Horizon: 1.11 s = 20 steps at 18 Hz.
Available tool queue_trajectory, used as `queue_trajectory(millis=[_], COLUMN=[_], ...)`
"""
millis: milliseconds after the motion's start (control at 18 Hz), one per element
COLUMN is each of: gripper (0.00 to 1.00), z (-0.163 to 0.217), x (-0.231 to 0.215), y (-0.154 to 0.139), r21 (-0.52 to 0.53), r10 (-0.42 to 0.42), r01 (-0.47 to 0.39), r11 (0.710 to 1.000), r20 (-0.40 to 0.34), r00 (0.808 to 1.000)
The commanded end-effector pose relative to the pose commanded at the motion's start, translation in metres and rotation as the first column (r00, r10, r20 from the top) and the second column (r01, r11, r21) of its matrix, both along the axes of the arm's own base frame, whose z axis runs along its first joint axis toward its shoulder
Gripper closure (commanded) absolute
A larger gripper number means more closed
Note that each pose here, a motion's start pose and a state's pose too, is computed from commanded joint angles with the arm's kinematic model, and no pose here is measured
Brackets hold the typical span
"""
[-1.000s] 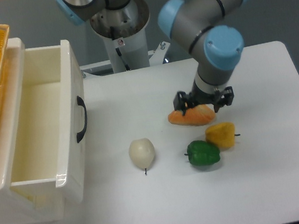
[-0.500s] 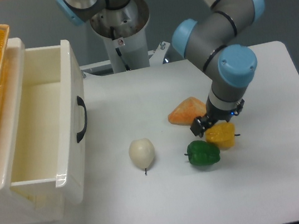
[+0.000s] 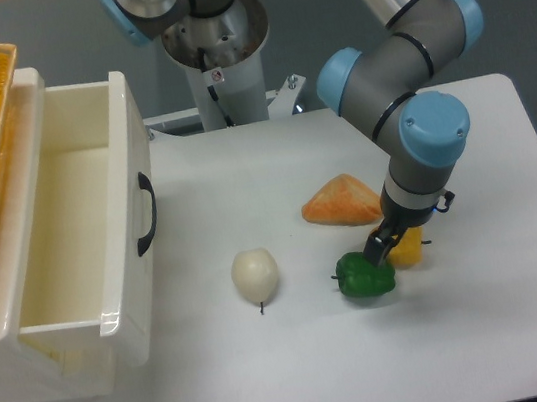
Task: Pick up the green chilies
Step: 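Lower the open gripper over the green bell pepper, then close the gripper around the green bell pepper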
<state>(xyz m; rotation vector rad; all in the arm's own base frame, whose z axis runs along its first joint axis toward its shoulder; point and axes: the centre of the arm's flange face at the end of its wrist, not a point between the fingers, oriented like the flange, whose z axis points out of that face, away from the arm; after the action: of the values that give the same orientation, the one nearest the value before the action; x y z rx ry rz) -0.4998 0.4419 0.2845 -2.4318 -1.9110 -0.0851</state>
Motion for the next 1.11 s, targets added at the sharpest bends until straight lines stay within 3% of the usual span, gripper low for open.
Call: queue_trajectory(millis=[444,1111], gripper=[0.00,0.00], z=[-0.029,-0.054], x=[0.018,0.014], y=[0.026,0.029], r21=[-0.021,-0.053], r10=[0.043,0.062], r01=[-0.043,-0.060], r11=[0.999,0.997], r20=[0.027,0.050], r00=[0.999,0.997])
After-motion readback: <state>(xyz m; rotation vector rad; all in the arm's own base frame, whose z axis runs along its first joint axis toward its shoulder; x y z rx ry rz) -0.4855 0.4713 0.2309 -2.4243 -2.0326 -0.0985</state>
